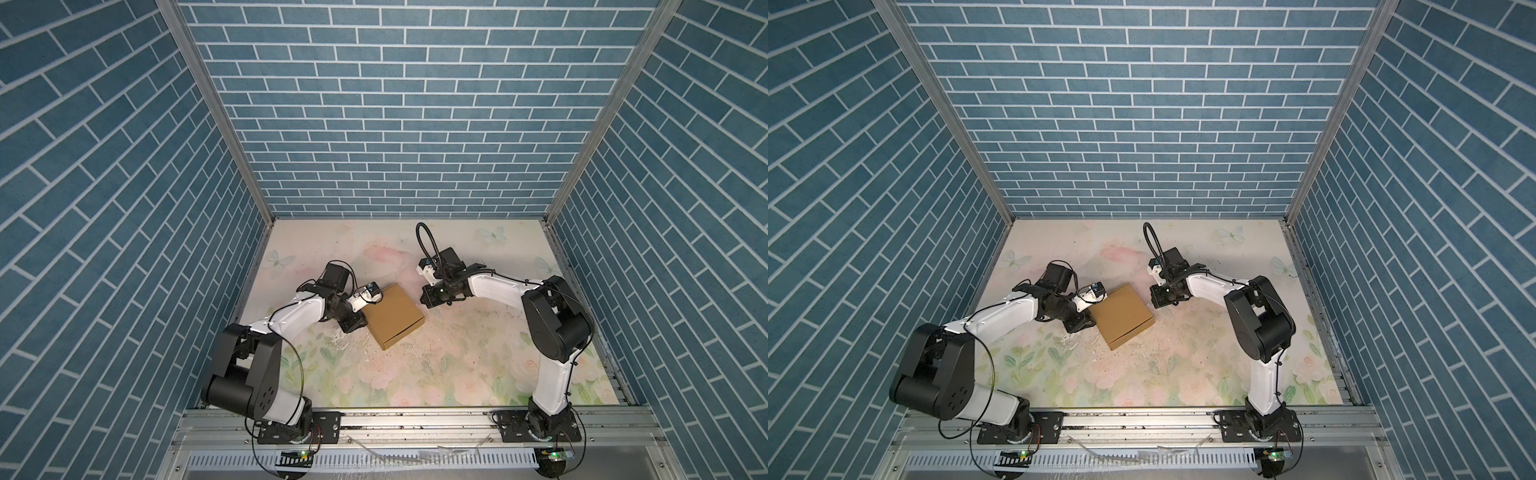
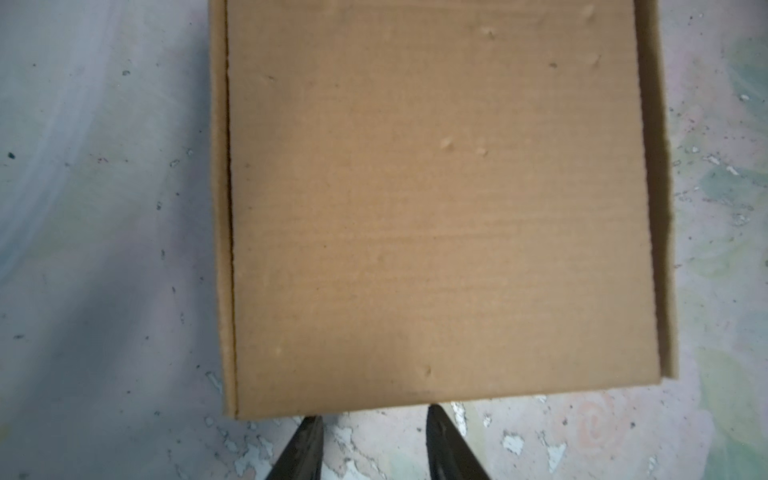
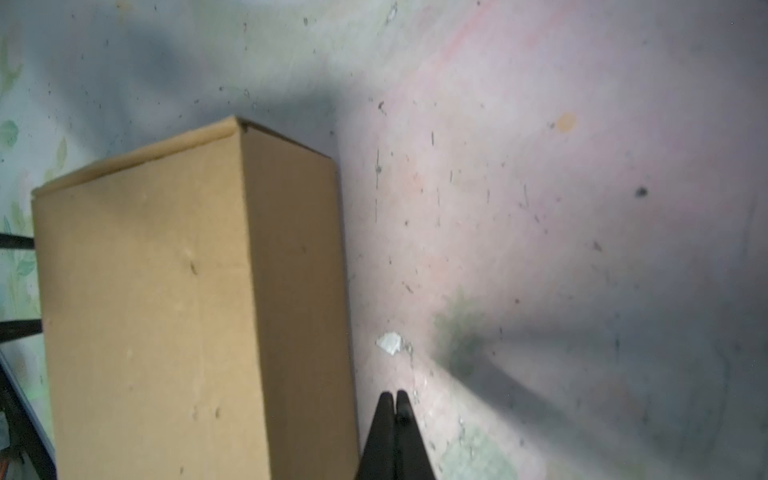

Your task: Fold the paper box

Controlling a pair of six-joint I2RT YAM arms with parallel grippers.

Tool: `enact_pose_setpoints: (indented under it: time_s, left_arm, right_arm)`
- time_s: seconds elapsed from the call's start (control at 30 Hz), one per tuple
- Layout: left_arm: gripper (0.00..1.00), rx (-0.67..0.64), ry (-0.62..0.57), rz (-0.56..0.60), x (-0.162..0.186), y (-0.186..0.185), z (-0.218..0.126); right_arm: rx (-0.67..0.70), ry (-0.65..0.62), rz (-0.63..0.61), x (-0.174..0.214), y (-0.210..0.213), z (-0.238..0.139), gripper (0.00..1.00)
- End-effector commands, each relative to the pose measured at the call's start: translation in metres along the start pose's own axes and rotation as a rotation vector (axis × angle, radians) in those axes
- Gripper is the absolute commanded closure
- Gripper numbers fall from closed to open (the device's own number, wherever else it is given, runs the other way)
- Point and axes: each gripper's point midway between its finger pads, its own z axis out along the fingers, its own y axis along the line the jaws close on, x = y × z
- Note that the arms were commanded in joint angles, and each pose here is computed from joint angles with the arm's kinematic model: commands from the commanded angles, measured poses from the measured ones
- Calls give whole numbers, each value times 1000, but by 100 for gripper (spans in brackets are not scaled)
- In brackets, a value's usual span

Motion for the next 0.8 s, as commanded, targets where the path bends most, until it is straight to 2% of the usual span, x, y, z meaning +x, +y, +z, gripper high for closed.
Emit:
enact_pose_setpoints:
  time_s: [0.0,0.27,0.4,0.53,0.77]
  left_arm:
    - [57,21,-9,-18,-19,-3,7]
    - [58,-55,50,-70,-44,12,23]
    - [58,-136,91,-113,-63,34,33]
    - [54,-176,189,-115,-74,49,42]
    - [52,-195,179,-112,-92,57,46]
  right_arm:
    - [-20,-34,50,-3,10,-14,100]
    - [33,-52,89,5,1,-19,100]
    - [91,-48,93,10,-10,-22,100]
    - [141,-41,107,15,-18,-28,100]
    - [195,-65,140,20,-26,-37,100]
